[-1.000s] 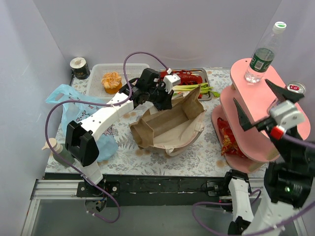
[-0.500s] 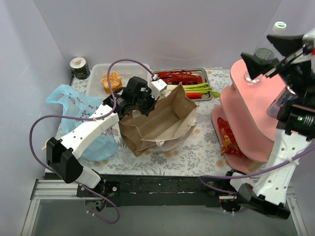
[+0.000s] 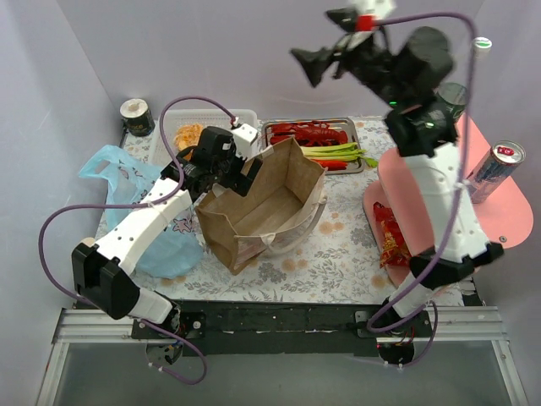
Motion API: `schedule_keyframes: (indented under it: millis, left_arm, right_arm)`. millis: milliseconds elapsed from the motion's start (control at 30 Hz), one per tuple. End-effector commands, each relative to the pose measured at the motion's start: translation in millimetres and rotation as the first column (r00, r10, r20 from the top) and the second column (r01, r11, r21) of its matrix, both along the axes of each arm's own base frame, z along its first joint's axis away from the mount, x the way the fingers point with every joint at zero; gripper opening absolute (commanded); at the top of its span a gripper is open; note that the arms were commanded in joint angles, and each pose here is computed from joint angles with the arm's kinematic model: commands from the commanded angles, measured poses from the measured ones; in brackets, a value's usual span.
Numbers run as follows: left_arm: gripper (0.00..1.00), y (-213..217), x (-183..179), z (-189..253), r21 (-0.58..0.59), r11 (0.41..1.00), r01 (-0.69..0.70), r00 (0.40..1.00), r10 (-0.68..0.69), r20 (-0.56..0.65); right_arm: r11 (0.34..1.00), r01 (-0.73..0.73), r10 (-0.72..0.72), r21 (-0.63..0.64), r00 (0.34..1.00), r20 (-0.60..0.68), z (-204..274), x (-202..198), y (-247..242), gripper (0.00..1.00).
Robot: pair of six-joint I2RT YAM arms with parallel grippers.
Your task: Untie the knot of the grocery bags and take out the mixed food
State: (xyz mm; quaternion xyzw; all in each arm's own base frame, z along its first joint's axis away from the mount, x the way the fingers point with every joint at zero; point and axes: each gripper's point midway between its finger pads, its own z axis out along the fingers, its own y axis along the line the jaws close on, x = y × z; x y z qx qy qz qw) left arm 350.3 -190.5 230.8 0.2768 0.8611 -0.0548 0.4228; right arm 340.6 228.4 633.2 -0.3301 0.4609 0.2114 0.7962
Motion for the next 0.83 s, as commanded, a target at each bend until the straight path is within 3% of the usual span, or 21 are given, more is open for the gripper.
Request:
schedule_keyframes:
  millis: [0, 100, 167, 233, 300, 433, 533, 800]
  left_arm:
    - [0.98, -5, -7, 59, -0.089, 0.995, 0.054, 0.991, -0.043, 0.127]
    - [0.98, 6, 8, 88, -0.097, 0.995, -0.028, 0.974, 0.049, 0.221]
    - [0.98, 24, 20, 93, -0.071, 0.992, -0.104, 0.958, 0.119, 0.261]
    - [0.98, 45, 29, 96, -0.033, 0.983, -0.18, 0.931, 0.181, 0.318]
    - [0.98, 53, 34, 93, -0.015, 0.976, -0.219, 0.915, 0.211, 0.345]
    - [0.98, 81, 49, 71, -0.054, 0.943, -0.328, 0.901, 0.33, 0.28]
    - [0.98, 80, 64, 64, -0.102, 0.941, -0.323, 0.911, 0.339, 0.235]
    - [0.98, 57, 91, 56, -0.169, 0.939, -0.299, 0.93, 0.326, 0.168]
  right_arm:
    - [0.957, 0.101, -0.129, -0.272, 0.988, -0.087, -76, 29, 61, 0.98]
    - [0.946, 0.061, -0.14, -0.318, 0.962, -0.233, -126, 29, 71, 0.98]
    - [0.934, 0.101, -0.222, -0.344, 0.917, -0.331, -164, 28, 57, 0.98]
    - [0.935, 0.171, -0.307, -0.312, 0.831, -0.464, -190, 28, 42, 0.98]
    - [0.914, 0.159, -0.36, -0.375, 0.745, -0.562, -226, 14, 29, 0.98]
    - [0.862, 0.188, -0.483, -0.472, 0.591, -0.646, -262, -6, -1, 0.98]
    - [0.823, 0.214, -0.544, -0.526, 0.565, -0.621, -261, -12, -18, 0.98]
    - [0.792, 0.301, -0.586, -0.531, 0.619, -0.523, -239, -5, -34, 0.98]
